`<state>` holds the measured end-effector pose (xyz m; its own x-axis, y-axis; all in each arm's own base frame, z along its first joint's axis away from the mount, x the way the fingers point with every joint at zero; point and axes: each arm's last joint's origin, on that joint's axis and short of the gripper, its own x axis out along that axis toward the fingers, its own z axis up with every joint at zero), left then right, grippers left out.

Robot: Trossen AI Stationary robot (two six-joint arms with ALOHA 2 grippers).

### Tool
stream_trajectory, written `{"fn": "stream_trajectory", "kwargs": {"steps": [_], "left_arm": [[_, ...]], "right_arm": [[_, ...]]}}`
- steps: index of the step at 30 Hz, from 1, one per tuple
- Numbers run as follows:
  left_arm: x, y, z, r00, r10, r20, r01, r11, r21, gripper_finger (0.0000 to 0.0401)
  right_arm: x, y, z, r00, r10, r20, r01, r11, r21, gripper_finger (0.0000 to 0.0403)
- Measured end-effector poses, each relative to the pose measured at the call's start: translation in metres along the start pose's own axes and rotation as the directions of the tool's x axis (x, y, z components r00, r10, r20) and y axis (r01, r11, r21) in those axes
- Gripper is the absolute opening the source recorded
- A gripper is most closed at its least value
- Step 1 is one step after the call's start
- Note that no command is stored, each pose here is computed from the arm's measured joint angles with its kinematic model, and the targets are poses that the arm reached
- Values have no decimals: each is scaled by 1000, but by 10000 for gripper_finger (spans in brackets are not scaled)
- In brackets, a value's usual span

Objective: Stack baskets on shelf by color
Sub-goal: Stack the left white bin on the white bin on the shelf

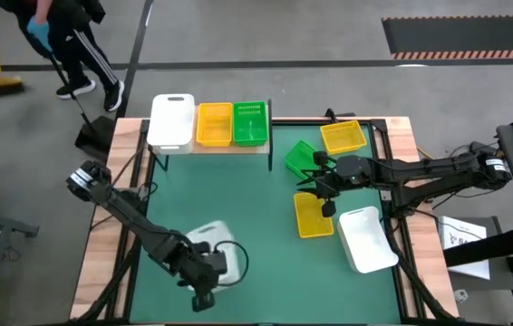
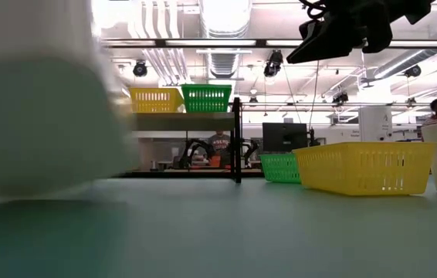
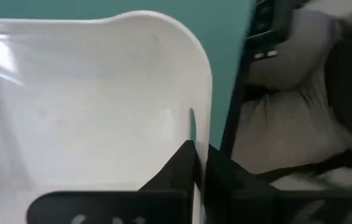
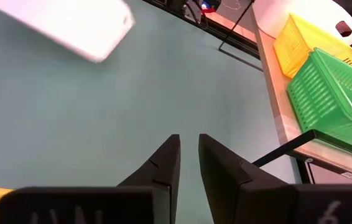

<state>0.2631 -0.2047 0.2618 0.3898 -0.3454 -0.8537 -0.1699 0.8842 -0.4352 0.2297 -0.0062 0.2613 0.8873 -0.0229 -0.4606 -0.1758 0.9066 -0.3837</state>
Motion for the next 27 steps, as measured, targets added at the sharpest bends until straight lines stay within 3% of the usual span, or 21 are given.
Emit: {"fn": "stream_trajectory", "kwargs": {"steps": [3, 5, 8, 11, 14, 19, 24, 27], "left_arm": [[-7, -4, 6, 997, 23, 72, -41, 965, 258, 1], [-13, -9, 11, 994, 15, 110, -63, 891, 450, 1], [-23, -12, 16, 981, 50, 185, -152, 796, 586, 0], [-36, -8, 21, 959, 161, 232, -276, 712, 645, 0], [-54, -7, 23, 923, 281, 262, -382, 597, 705, 0], [-86, 0, 27, 843, 452, 292, -494, 436, 752, 0], [-118, 18, 27, 748, 616, 245, -539, 350, 766, 0], [-136, 29, 28, 718, 647, 258, -571, 334, 750, 0]], "right_arm": [[0, 0, 0, 1000, 0, 0, 0, 1000, 0, 52], [0, 0, 0, 1000, 0, 0, 0, 1000, -1, 52], [0, 0, 0, 1000, 0, 0, 0, 1000, -2, 52], [0, 0, 0, 1000, 0, 0, 0, 1000, -2, 52], [0, 0, 0, 1000, 0, 0, 0, 1000, -2, 52], [0, 0, 0, 1000, 0, 0, 0, 1000, -2, 52], [0, 0, 0, 1000, 0, 0, 0, 1000, -2, 52], [0, 0, 0, 1000, 0, 0, 0, 1000, -2, 52]]}}
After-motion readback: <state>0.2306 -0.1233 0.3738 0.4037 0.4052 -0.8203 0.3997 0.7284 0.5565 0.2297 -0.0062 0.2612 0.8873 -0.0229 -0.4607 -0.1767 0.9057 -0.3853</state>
